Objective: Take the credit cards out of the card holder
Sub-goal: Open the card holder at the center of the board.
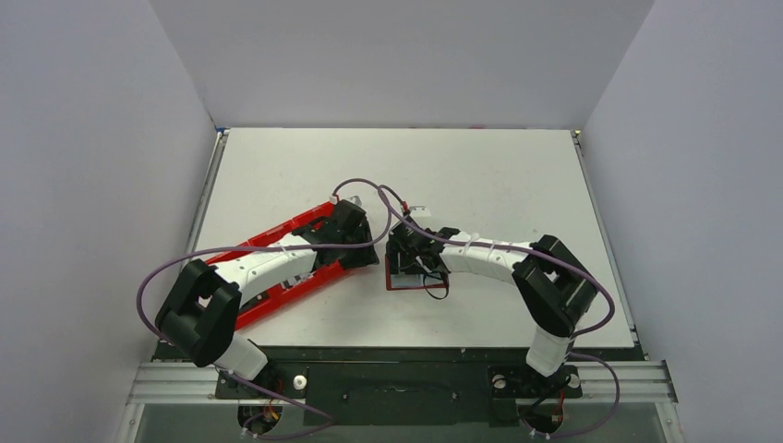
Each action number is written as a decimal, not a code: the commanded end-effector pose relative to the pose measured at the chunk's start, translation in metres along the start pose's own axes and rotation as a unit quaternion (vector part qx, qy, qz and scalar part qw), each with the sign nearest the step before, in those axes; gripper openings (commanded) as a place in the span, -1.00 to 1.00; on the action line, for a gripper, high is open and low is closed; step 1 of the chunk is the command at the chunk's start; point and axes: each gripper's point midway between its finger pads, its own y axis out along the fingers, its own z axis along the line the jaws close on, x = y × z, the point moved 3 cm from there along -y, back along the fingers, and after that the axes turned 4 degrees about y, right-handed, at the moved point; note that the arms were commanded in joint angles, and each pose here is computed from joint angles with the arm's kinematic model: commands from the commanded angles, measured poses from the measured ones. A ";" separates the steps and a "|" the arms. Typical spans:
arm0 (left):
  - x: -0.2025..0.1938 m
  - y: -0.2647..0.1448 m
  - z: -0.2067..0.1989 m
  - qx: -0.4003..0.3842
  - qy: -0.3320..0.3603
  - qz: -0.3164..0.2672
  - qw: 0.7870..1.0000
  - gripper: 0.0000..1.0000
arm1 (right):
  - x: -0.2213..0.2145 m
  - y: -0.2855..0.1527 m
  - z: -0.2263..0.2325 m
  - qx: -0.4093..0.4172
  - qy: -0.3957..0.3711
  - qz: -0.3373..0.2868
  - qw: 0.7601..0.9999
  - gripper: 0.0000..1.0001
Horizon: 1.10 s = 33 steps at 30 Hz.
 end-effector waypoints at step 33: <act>0.004 -0.002 0.004 0.001 -0.020 -0.014 1.000 -0.28 | -0.006 -0.003 0.033 0.041 -0.035 -0.012 0.998 -0.04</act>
